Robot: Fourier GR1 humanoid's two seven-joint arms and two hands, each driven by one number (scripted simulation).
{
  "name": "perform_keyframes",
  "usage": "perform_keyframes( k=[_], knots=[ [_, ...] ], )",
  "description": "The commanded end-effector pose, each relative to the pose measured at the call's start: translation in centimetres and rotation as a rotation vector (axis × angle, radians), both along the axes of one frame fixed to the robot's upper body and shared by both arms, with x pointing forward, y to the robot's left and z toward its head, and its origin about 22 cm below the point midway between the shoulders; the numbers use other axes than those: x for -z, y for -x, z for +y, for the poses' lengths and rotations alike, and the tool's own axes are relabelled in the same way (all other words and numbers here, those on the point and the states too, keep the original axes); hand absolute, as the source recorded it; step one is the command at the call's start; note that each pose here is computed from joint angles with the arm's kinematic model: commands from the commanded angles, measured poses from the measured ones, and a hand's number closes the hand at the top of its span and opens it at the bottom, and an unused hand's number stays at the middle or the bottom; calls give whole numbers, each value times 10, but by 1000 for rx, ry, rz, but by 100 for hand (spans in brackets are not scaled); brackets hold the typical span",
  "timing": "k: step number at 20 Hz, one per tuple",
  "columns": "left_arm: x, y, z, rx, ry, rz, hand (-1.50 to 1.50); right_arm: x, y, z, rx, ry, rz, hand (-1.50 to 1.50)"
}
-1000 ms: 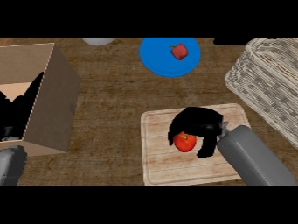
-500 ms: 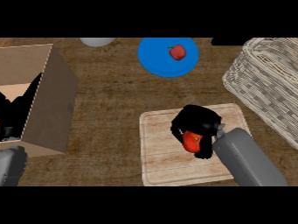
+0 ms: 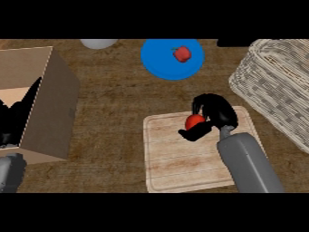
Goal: Pick the tomato from the cutting board and place it in the basket
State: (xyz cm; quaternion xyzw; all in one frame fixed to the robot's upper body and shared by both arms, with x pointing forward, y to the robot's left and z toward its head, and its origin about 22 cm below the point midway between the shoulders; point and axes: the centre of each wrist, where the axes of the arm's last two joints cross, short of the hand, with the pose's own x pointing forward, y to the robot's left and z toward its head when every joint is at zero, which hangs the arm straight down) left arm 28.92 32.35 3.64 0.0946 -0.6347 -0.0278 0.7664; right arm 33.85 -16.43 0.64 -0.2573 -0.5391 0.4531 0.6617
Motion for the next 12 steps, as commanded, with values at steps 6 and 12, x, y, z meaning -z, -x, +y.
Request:
perform_keyframes(
  k=[6, 12],
  knots=[
    [-9, -17, -26, 85, -2, -16, 0, -76, -12, 61, 438, -377, -350, 150],
    [7, -11, -14, 34, -3, 2, 0, -124, -4, 128, 552, -352, -555, 150]
  ],
)
